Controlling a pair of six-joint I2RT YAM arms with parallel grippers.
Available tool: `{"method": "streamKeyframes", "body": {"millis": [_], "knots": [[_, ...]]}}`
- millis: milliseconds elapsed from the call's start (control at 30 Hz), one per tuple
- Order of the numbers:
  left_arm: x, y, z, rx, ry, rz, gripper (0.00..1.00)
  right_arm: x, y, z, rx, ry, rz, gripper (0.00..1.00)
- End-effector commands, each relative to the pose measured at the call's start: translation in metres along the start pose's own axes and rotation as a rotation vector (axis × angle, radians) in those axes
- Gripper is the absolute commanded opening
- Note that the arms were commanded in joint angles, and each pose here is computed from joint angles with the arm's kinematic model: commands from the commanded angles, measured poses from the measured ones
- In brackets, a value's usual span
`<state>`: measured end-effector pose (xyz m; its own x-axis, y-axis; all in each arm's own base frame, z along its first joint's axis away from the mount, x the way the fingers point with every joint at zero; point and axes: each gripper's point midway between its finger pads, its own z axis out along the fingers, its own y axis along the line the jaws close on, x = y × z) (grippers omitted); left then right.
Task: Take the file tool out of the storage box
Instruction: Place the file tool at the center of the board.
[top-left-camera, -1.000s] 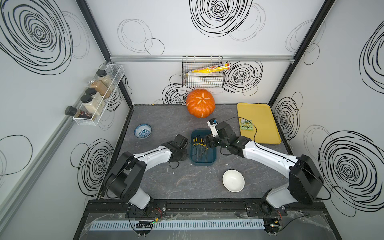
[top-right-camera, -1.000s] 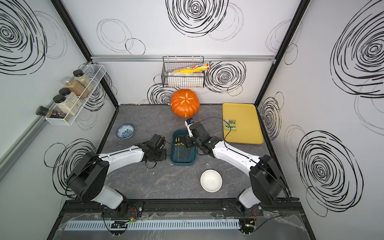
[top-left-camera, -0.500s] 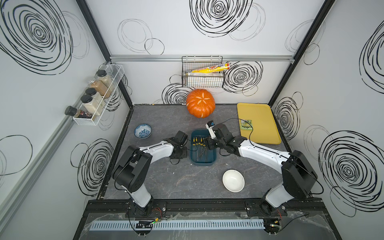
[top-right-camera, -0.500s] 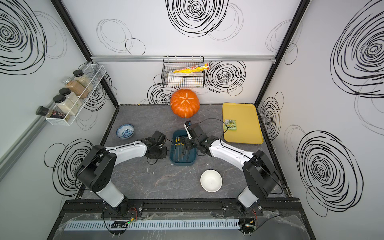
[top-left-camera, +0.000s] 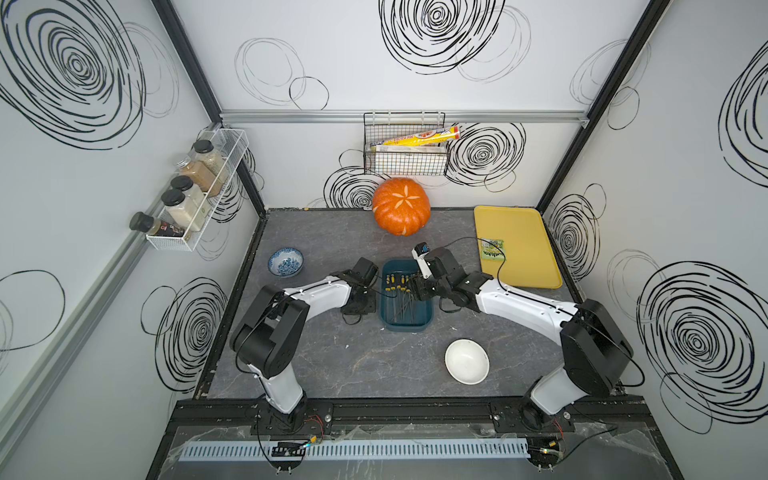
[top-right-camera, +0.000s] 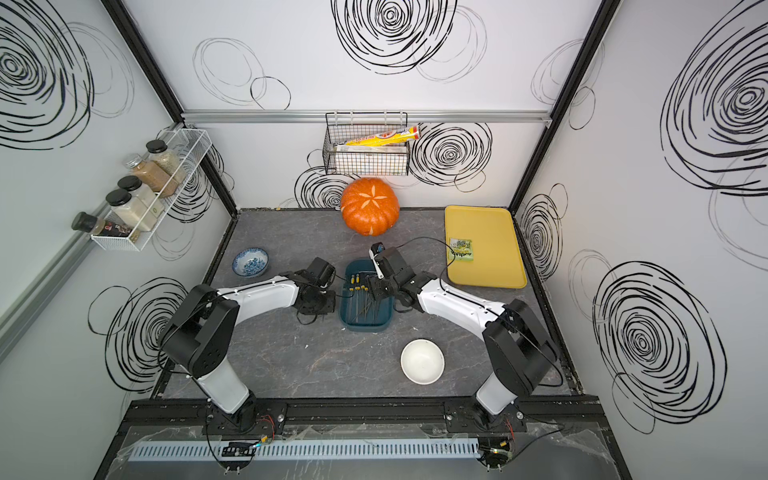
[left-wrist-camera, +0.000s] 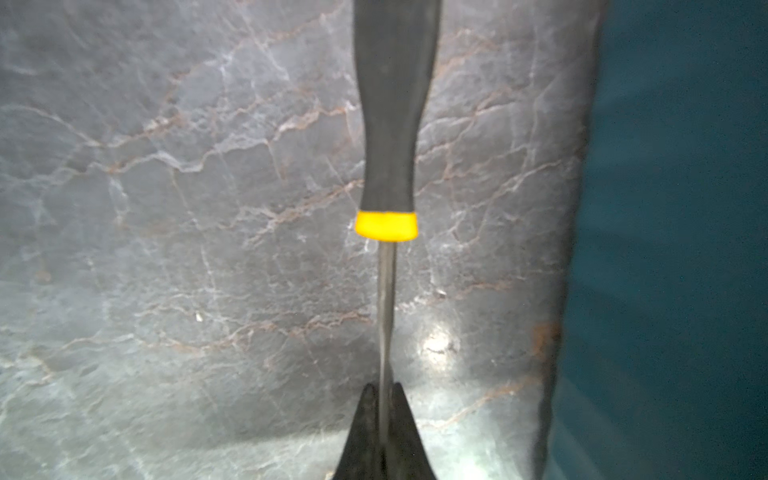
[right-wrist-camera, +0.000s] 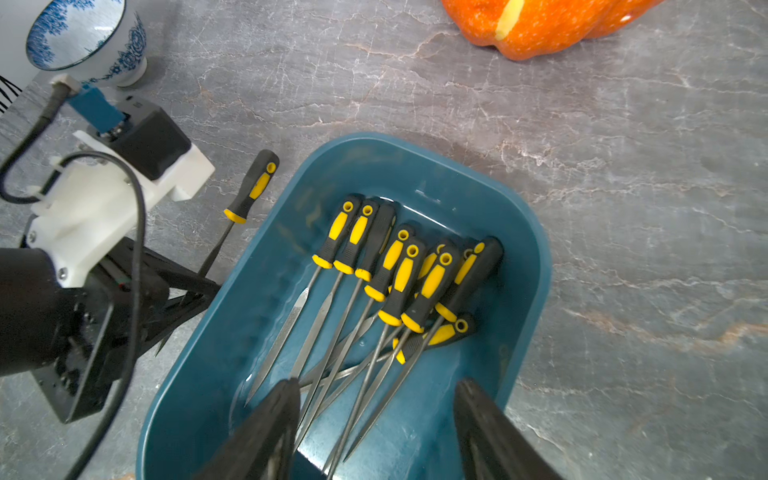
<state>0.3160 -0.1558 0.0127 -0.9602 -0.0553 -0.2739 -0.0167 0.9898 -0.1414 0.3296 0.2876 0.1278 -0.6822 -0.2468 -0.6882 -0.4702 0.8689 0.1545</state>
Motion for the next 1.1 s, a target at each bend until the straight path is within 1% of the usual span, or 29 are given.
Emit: {"method": "streamKeyframes", "body": {"millis": [0, 67, 133, 300, 333, 367, 400, 467, 533, 567, 633, 733, 833, 900, 933, 1033, 1067], "knots": [[0.003, 0.003, -0.004, 0.059, -0.017, -0.021, 0.00, -0.002, -0.004, -0.007, 0.006, -0.028, 0.005, 0.64], [0.006, 0.005, -0.002, 0.045, 0.010, -0.017, 0.01, -0.002, -0.003, -0.008, -0.003, -0.037, 0.009, 0.64], [0.011, 0.005, 0.004, 0.026, 0.048, -0.006, 0.08, -0.004, -0.003, -0.007, -0.007, -0.040, 0.011, 0.64], [0.021, 0.016, 0.016, -0.050, 0.111, 0.007, 0.08, 0.000, -0.003, -0.005, -0.009, -0.026, 0.010, 0.63], [0.023, 0.016, 0.018, -0.055, 0.124, 0.009, 0.15, 0.000, -0.003, -0.004, -0.010, -0.024, 0.010, 0.63], [0.024, 0.016, 0.018, -0.059, 0.135, 0.012, 0.16, 0.001, -0.002, -0.003, -0.012, -0.020, 0.009, 0.63], [0.024, 0.016, 0.018, -0.063, 0.144, 0.016, 0.16, 0.001, -0.002, -0.002, -0.014, -0.019, 0.011, 0.63], [0.022, 0.016, 0.016, -0.067, 0.157, 0.021, 0.10, 0.002, 0.000, -0.001, -0.022, -0.014, 0.011, 0.63], [0.022, 0.016, 0.017, -0.071, 0.175, 0.027, 0.10, 0.004, 0.000, -0.001, -0.024, -0.010, 0.010, 0.63], [0.024, 0.016, 0.018, -0.076, 0.189, 0.034, 0.07, 0.004, -0.001, -0.001, -0.021, -0.012, 0.011, 0.63], [0.026, 0.019, 0.022, -0.093, 0.200, 0.037, 0.04, 0.003, -0.002, -0.003, -0.019, -0.014, 0.008, 0.63], [0.028, 0.019, 0.026, -0.090, 0.206, 0.036, 0.05, 0.002, -0.002, -0.006, -0.022, -0.028, 0.010, 0.63], [0.026, 0.015, 0.022, -0.075, 0.188, 0.036, 0.05, 0.002, -0.001, -0.006, -0.027, -0.032, 0.013, 0.63], [0.023, 0.014, 0.019, -0.066, 0.171, 0.032, 0.07, 0.003, 0.002, -0.004, -0.042, -0.028, 0.013, 0.63], [0.020, 0.012, 0.016, -0.057, 0.158, 0.032, 0.10, 0.002, 0.004, -0.003, -0.053, -0.028, 0.016, 0.62], [0.009, 0.004, 0.006, -0.016, 0.100, 0.028, 0.22, 0.001, 0.009, 0.002, -0.077, -0.019, 0.016, 0.60], [0.003, 0.000, 0.001, 0.003, 0.071, 0.022, 0.28, 0.000, 0.009, 0.005, -0.072, -0.011, 0.017, 0.59]]}}
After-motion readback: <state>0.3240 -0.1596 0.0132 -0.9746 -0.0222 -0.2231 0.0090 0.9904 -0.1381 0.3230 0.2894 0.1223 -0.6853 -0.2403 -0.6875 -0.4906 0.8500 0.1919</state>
